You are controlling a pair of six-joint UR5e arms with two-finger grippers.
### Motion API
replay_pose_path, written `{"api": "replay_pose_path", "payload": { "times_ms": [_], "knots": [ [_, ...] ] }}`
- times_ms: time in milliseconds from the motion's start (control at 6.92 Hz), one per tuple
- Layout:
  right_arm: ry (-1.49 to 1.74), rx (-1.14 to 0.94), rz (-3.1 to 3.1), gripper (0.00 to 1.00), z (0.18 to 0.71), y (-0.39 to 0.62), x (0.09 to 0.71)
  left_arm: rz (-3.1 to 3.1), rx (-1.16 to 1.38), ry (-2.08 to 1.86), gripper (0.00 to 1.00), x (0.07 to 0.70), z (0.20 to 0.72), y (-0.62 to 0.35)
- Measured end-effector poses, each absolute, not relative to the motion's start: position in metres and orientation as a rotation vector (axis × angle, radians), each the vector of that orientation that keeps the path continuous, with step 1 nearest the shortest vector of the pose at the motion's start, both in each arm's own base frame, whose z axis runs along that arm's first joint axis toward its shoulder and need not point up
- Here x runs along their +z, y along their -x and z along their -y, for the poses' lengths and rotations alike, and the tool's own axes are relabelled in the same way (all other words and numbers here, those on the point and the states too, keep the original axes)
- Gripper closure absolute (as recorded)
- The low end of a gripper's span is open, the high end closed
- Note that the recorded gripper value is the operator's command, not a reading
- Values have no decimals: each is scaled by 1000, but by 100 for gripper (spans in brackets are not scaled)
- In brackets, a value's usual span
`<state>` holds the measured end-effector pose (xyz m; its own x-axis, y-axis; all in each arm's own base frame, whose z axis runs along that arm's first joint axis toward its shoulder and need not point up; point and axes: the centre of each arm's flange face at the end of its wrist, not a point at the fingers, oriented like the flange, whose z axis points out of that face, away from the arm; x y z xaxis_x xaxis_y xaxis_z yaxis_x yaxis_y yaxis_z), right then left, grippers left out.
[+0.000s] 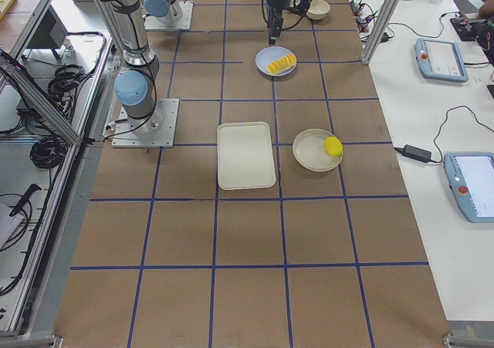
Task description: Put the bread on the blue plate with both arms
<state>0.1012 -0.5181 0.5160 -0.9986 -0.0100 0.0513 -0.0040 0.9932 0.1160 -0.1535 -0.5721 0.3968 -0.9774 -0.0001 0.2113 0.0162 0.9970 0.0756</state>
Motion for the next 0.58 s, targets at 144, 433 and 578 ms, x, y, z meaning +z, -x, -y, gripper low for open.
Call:
{"api": "replay_pose_path", "payload": {
  "times_ms": [144,433,578],
  "knots": [
    [-10,-184,3084,0,508,-102,511,2980,-90,26,0,410,566,149],
    [-5,-183,3083,0,494,-103,504,3134,-83,40,0,448,544,134],
    [-3,-178,3083,0,492,-103,503,3173,-109,40,0,461,537,130]
  ]
}}
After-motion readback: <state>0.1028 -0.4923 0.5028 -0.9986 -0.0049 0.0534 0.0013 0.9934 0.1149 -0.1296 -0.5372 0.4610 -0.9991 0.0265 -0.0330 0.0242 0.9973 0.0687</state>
